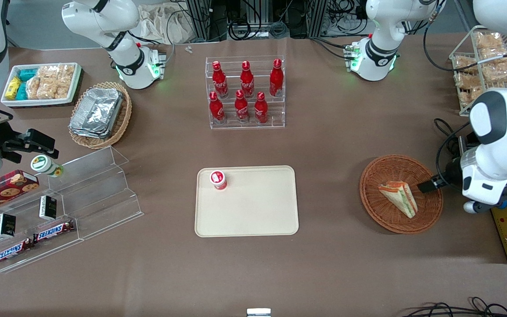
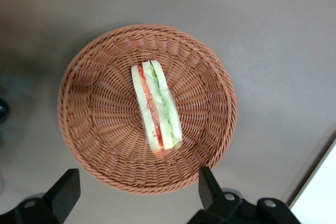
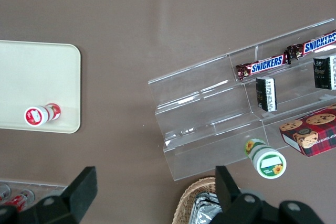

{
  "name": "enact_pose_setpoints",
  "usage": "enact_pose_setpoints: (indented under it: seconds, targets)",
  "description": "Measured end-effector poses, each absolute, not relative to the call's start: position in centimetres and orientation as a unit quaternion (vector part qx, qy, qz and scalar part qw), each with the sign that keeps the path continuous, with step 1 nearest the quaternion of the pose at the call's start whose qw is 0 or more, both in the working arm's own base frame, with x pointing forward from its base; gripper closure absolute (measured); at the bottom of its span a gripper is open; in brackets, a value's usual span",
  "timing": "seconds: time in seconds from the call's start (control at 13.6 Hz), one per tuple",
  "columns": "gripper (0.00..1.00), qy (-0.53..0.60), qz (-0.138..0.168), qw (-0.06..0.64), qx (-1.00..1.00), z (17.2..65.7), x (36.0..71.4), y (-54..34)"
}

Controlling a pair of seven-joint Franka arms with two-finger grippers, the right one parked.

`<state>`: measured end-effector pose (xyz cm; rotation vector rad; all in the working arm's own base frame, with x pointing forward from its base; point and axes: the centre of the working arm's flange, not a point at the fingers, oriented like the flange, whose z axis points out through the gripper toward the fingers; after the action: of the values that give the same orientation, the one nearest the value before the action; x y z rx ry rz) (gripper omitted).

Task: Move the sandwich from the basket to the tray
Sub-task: 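Move the left gripper over the wrapped sandwich in the wicker basket, then lower the left gripper and close it on the sandwich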

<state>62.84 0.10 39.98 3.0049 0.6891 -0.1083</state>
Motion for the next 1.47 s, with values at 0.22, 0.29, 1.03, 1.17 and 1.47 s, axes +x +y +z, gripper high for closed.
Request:
enact_pose_setpoints:
  seconds: [0.22,0.29,1.03,1.17,1.47]
  targets:
    - [0.0,0.237,-0.034,0.03,0.971,37.4,63.5,-1.2]
    - [0.0,0.24,-0.028,0.031,0.97,36.4,63.6,-1.5]
    - [0.0,0.256,0.003,0.032,0.966,27.5,60.9,-0.8]
    - [0.0,0.257,0.004,0.031,0.966,26.5,61.0,-0.7]
    - [0.02,0.263,-0.003,0.029,0.964,24.7,60.9,-0.8]
